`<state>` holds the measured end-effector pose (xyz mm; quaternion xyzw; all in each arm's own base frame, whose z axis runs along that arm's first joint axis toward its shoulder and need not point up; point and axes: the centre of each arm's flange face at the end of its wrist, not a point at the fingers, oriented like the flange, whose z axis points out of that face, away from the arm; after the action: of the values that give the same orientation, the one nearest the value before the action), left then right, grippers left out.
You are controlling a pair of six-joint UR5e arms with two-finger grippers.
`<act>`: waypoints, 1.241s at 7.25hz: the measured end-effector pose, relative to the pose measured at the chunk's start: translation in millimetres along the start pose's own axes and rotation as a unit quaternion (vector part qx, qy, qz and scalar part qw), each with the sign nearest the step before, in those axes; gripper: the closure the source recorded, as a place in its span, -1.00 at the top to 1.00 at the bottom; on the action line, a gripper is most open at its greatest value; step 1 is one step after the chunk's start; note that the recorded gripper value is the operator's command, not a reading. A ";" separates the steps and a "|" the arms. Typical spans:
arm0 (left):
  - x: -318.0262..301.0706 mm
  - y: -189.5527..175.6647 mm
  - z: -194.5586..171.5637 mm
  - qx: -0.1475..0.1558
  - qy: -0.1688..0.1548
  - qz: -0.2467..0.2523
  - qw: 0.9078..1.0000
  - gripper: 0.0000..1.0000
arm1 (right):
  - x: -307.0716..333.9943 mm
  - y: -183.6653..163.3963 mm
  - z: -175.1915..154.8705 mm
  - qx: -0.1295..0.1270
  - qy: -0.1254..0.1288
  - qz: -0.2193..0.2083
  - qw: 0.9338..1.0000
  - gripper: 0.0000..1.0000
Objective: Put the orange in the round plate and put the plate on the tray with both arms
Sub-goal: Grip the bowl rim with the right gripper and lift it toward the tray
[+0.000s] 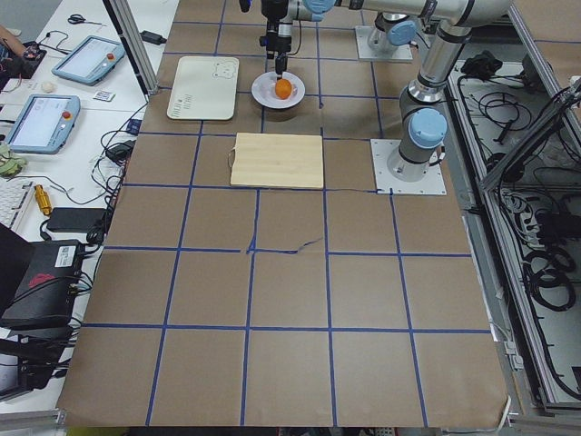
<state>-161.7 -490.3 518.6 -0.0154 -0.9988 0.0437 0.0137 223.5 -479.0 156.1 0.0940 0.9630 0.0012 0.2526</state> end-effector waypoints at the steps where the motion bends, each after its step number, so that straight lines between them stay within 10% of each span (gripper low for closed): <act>1: -0.9 -0.4 -0.7 0.002 0.000 -0.002 1.000 1.00 | 0.7 -2.1 2.2 -0.001 0.001 0.008 1.000 -0.57; 5: -2.8 -2.2 -1.3 0.014 0.000 -0.007 1.000 1.00 | -4.5 -9.7 -4.8 0.009 0.000 0.035 0.999 -0.79; 9: -3.7 -2.2 -0.7 0.013 0.001 -0.004 1.000 1.00 | -45.1 -67.5 -69.2 0.072 -0.026 0.064 0.995 -0.77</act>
<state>-158.1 -492.5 519.3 -0.0109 -0.9982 0.0570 0.0147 216.2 -550.4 235.1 0.1732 0.9459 -0.0540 0.2692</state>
